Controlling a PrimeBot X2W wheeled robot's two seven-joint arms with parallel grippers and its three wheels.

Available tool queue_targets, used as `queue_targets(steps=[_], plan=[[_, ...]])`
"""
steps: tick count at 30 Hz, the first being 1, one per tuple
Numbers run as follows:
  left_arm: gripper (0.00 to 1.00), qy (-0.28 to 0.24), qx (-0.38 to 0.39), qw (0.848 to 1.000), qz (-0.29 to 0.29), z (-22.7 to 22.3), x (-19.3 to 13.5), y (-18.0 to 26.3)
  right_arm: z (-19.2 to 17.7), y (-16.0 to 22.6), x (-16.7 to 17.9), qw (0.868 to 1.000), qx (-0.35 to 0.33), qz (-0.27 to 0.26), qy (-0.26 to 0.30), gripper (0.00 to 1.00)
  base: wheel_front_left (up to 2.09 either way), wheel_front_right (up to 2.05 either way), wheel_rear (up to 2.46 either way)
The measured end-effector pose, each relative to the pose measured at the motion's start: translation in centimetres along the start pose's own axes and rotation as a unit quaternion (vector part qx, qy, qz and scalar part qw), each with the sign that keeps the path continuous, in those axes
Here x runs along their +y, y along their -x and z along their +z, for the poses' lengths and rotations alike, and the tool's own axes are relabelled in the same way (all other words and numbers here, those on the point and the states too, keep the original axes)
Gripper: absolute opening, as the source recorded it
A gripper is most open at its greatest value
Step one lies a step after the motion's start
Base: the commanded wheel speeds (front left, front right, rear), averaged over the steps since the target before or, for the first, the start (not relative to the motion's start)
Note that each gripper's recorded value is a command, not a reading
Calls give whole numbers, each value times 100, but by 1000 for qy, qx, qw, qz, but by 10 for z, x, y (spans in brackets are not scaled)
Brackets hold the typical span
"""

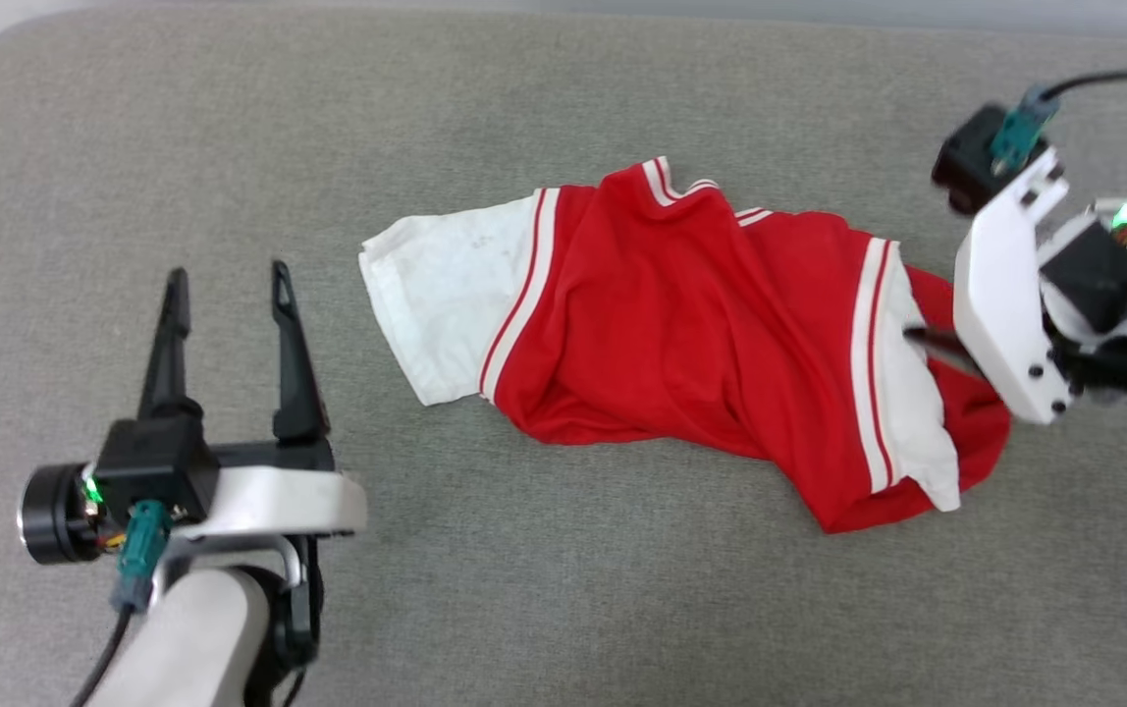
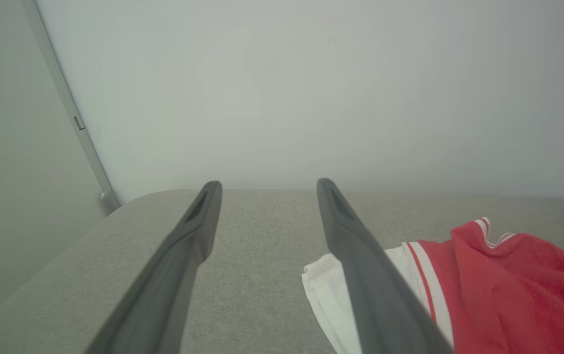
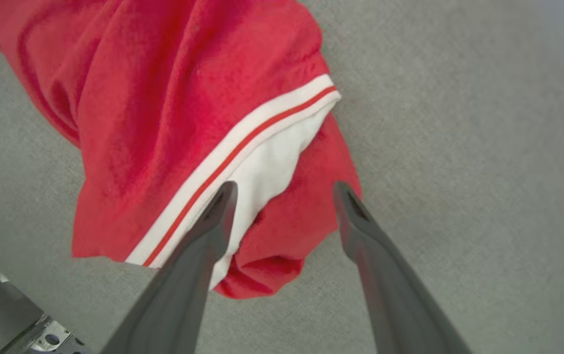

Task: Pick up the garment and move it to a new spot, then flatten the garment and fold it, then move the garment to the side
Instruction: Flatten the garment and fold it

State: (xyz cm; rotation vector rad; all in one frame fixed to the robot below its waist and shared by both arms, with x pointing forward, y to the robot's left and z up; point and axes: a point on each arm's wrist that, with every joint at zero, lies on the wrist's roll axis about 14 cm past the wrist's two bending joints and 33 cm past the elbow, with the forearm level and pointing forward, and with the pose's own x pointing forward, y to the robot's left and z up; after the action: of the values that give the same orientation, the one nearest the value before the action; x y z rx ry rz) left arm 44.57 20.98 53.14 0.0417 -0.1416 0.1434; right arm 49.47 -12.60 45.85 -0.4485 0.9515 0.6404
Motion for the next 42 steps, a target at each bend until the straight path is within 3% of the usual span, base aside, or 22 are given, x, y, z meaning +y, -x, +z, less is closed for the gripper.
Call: queue_targets(steps=[8,13,14,15,23,27,33,39,42], plan=[[100,6,29,999,20,-22,8,20,-71,-42,41,991,110,77,-18,100,0,0,0],[100,5,37,999,16,-30,7,22,-74,-52,48,991,97,85,-25,100,0,0,0],[100,6,37,999,15,-31,7,22,-70,-53,47,993,85,82,-21,30,0,0,0],[100,5,36,999,14,-31,7,21,-67,-52,48,994,74,81,-18,0,0,0,0],[100,16,36,999,8,-28,2,32,-3,-4,29,994,-94,48,-9,0,0,0,0],[100,21,34,999,4,-26,-3,37,2,31,7,988,-149,24,-30,0,0,0,0],[100,29,45,999,-4,-32,-10,43,-73,34,-19,988,-103,-4,-111,0,0,0,0],[100,26,56,998,-8,-41,-10,44,-155,15,-20,981,-26,-19,-193,0,0,0,0],[100,26,58,998,-10,-42,-10,44,-182,9,-12,978,6,-19,-208,0,0,0,0]])
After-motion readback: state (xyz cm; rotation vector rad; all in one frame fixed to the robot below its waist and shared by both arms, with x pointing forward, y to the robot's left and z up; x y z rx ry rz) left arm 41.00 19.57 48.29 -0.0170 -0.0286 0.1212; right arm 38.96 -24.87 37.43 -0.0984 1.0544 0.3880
